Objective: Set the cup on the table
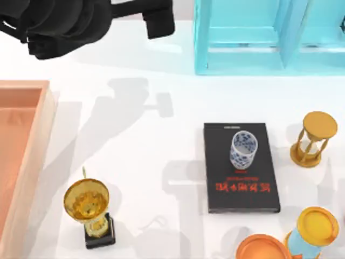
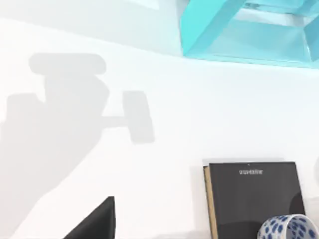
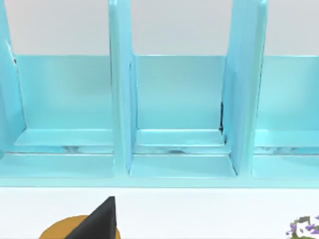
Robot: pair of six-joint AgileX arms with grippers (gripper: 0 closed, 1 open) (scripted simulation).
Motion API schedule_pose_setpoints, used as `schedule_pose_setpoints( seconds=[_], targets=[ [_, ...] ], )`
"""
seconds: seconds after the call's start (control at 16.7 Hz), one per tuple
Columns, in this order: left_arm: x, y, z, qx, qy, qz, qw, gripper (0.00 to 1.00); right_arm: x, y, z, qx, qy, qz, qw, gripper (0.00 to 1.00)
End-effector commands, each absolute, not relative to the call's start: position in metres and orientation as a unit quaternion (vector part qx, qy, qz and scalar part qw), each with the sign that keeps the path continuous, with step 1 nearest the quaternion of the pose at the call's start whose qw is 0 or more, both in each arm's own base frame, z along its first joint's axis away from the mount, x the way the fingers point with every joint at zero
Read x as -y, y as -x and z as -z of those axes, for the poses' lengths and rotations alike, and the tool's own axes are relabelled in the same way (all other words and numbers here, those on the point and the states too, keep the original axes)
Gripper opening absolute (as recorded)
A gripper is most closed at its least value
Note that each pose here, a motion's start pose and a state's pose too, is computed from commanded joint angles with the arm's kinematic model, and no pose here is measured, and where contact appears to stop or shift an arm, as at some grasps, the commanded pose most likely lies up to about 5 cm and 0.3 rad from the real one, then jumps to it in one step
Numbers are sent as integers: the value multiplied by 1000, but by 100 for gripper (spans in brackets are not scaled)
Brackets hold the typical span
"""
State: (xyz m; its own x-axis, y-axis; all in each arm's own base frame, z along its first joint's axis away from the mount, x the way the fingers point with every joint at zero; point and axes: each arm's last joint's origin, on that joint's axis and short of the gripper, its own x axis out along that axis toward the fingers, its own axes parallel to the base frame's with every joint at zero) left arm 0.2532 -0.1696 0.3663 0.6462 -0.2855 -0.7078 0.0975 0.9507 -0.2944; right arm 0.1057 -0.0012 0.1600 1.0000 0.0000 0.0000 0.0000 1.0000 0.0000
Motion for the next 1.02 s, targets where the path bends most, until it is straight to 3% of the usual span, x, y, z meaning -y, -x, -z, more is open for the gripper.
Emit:
schedule_pose_setpoints(
  seconds=[0.24, 0.54, 0.78, 1.02],
  targets=[
    [262, -284, -350, -495, 88, 84, 860, 100, 1, -106, -160, 0, 0, 0, 1000, 100],
    [357, -285, -299, -563, 37, 42, 824, 100, 1, -106, -160, 0, 0, 0, 1000, 100],
    [399, -272, -261, -588, 4, 16, 809, 100, 1, -106, -160, 0, 0, 0, 1000, 100],
    [411, -266, -249, -593, -6, 7, 805, 100, 1, -106, -160, 0, 0, 0, 1000, 100]
  ],
)
